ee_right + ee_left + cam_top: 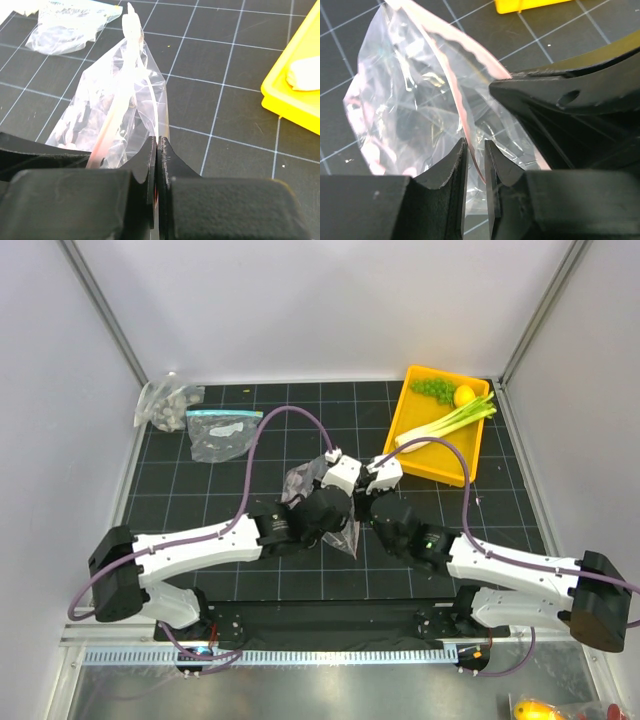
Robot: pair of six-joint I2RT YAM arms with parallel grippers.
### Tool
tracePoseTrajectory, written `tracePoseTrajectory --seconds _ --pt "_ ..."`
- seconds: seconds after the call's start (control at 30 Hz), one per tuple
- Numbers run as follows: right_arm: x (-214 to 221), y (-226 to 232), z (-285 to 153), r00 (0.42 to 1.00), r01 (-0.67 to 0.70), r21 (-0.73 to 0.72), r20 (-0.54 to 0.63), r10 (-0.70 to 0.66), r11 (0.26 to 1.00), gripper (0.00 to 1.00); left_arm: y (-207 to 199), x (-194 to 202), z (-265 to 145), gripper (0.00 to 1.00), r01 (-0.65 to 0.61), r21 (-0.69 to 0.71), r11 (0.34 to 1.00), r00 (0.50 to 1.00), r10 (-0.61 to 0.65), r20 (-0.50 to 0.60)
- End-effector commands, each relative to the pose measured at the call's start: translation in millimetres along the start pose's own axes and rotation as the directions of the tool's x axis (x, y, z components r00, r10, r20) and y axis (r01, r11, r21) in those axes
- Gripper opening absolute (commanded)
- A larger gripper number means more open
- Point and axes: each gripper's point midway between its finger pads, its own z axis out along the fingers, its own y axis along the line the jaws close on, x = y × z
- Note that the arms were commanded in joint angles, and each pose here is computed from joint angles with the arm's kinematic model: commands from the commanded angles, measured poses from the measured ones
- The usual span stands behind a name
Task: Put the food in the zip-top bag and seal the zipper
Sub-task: Open the zipper of the food storage bag.
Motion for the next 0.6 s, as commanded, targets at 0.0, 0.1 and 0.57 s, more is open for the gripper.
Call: tracePoseTrajectory --seconds 0.0,0.1,0.57 --pt "-24 -8 -2 0.992 -0.097 0.052 0.091 0.092 0.994 0.01 8 -13 0 0.22 -0.014 -0.090 0.996 1.000 0.016 0.023" --pt "-26 -10 -4 0.989 -0.112 0.051 0.101 0.107 0.992 0.01 14 -14 2 0.25 -0.032 -0.139 0.990 0.999 0.034 0.012" --pt "-2 -34 26 0.978 -0.209 0.065 0.006 0.209 0.976 0.01 59 -34 -26 0.00 -0.054 -0.307 0.950 0.994 0.080 0.070"
